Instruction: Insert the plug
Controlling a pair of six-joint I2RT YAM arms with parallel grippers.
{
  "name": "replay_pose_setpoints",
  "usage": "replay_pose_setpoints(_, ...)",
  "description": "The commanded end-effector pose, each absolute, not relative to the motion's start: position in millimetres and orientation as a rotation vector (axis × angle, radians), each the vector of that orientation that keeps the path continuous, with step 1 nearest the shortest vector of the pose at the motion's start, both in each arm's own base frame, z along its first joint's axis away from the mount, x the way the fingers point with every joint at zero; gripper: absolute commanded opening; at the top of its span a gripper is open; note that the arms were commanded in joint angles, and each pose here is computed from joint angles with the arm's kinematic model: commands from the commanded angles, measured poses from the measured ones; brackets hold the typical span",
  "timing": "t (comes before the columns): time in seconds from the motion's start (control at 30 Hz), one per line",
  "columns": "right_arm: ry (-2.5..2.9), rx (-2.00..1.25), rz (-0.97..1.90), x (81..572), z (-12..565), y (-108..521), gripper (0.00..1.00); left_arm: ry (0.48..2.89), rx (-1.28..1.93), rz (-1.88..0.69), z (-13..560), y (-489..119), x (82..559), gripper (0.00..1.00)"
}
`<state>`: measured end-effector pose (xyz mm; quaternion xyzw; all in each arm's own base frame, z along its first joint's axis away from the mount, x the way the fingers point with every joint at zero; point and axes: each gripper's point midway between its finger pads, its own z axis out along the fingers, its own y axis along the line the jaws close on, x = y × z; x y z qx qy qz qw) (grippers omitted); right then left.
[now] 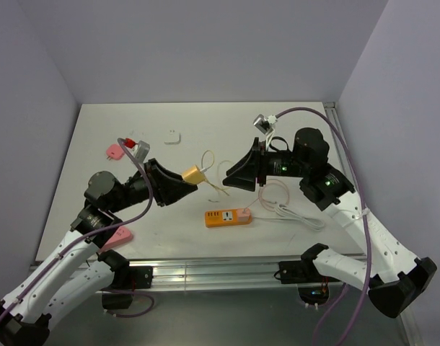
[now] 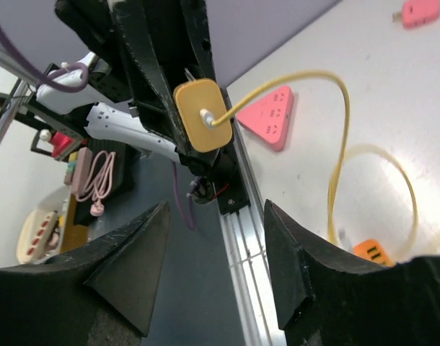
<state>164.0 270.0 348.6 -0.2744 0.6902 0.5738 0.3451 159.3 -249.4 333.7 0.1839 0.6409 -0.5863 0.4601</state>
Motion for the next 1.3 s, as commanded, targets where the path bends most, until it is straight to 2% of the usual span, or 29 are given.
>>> replay_pose_setpoints(0.0, 1.566, -0.85, 1.453, 155.1, 379.8, 272.3, 0.61, 1.467, 0.497, -1.596, 364.0, -250.5, 136.4, 0.0)
replay_pose_setpoints(0.4, 1.525, -0.977, 1.497, 146.1, 394.3, 314.7, 0.61, 1.5, 0.497, -1.67, 352.3, -258.1, 136.5, 0.0)
replay_pose_setpoints(0.6, 1.556, -1.021, 1.51, 148.5, 388.2, 332.0, 0.58, 1.507, 0.502, -1.675, 348.6, -259.1, 136.6, 0.0)
replay_pose_setpoints(1.27, 1.628, -1.075, 1.5, 150.7, 368.0, 341.0, 0.53, 1.496, 0.522, -1.671, 353.7, -256.8, 131.9, 0.0)
